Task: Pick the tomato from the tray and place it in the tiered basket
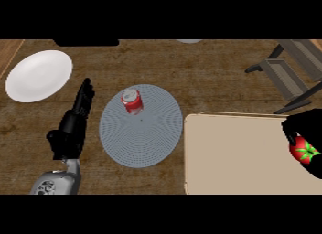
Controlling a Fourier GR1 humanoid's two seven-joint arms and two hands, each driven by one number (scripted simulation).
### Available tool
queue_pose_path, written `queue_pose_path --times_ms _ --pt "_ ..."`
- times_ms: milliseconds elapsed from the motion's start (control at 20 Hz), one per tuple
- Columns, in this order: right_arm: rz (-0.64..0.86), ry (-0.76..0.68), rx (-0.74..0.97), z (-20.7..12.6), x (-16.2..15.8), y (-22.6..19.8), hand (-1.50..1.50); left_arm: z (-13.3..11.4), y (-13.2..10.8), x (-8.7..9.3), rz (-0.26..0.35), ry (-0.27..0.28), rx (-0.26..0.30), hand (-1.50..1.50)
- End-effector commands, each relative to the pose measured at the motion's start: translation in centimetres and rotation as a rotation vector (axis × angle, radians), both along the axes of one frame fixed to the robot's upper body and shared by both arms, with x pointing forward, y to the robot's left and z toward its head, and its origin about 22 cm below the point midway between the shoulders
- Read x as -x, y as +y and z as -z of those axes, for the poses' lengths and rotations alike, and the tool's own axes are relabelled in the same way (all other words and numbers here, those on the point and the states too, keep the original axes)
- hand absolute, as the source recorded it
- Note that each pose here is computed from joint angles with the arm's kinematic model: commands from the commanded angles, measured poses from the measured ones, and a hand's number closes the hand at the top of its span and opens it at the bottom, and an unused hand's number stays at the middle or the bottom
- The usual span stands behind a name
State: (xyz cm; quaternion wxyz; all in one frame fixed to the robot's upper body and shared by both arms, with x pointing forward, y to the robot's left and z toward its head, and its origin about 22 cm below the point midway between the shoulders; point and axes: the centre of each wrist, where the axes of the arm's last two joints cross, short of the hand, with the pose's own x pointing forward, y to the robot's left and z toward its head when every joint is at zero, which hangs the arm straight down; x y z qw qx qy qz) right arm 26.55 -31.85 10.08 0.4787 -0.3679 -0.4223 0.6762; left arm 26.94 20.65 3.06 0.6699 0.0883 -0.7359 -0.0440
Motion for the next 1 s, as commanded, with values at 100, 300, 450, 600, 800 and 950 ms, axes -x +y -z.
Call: queue_pose_path --times_ms 100,300,450,600,800,950 --pt "0.134 -0.112 0.076 -7.9 1.4 0.2 1.50 0.4 0.0 0.8 -0.014 -0.013 -0.009 0.00" --pt "0.174 -0.225 0.012 -13.5 1.4 -1.2 1.50 -1.2 0.2 -0.2 0.000 -0.019 0.003 0.00" --pt "0.211 -0.305 -0.010 -17.6 3.5 -0.9 1.50 -0.3 -0.2 -0.7 -0.009 0.000 0.012 0.00" --pt "0.237 -0.414 -0.072 -22.8 4.3 -1.9 1.50 0.4 -0.4 0.5 0.012 0.004 -0.003 0.00" --pt "0.239 -0.448 -0.110 -27.8 5.8 -1.1 1.50 -0.4 -0.5 -0.7 0.005 0.007 -0.008 0.00" --pt "0.273 -0.463 -0.163 -31.2 6.5 -3.9 1.50 0.6 -0.4 -0.2 0.002 0.005 -0.002 0.00"
